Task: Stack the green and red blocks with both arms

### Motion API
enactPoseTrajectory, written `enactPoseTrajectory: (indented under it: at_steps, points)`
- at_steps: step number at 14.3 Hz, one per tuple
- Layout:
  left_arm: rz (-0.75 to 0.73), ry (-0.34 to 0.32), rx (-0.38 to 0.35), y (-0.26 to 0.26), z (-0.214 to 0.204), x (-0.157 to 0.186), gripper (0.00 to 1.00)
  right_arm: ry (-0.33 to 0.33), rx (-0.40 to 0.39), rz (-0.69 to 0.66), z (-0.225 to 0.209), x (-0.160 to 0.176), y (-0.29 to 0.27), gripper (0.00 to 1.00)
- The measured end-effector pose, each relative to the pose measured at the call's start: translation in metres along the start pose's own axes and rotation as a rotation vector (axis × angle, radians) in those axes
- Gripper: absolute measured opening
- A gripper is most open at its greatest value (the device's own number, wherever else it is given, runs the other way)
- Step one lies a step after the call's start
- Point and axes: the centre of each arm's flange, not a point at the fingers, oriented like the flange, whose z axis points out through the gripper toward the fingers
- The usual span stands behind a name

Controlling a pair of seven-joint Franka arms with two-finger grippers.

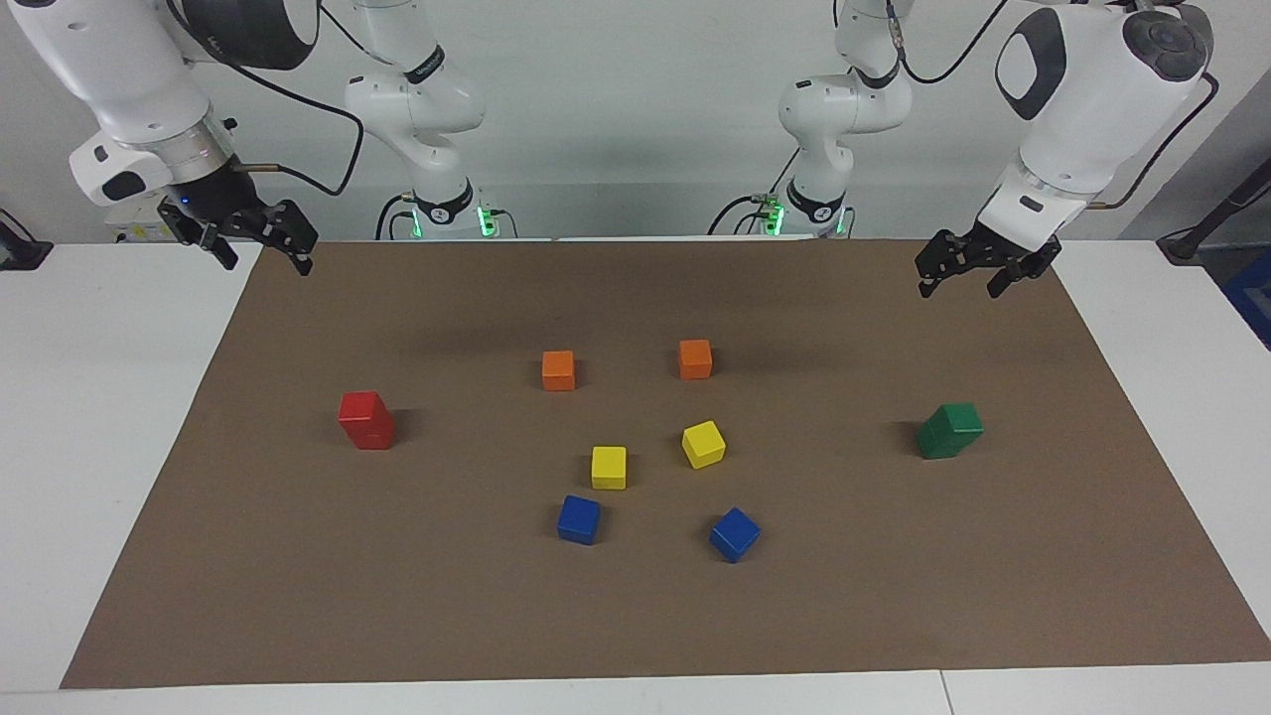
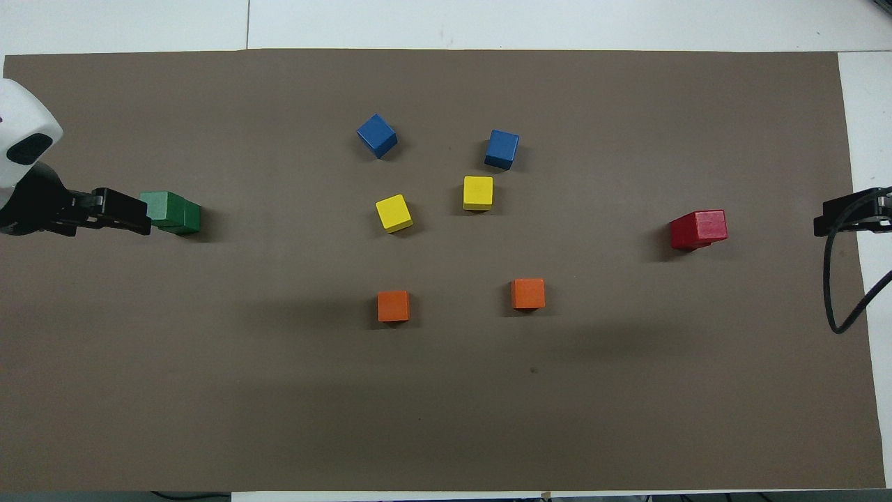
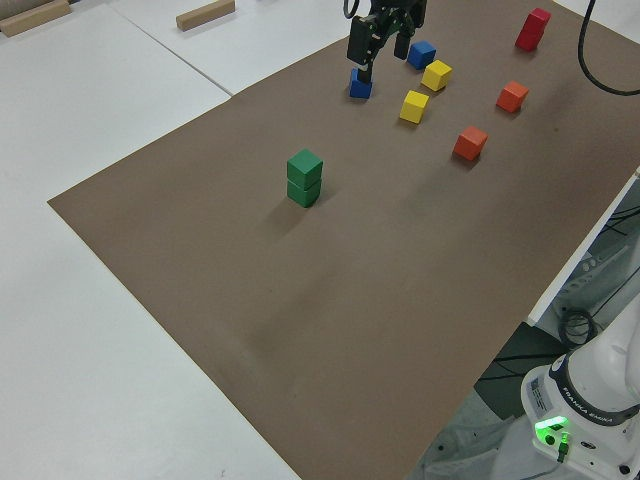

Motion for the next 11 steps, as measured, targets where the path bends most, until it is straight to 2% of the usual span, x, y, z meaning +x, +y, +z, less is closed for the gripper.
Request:
enactPoseTrajectory:
  at_steps: [11]
  points:
    - [0.0, 0.0, 0.0, 0.0, -0.0001, 0.0, 1.0, 0.0, -0.001, -0.006, 0.0, -0.0001, -0.003, 1.0]
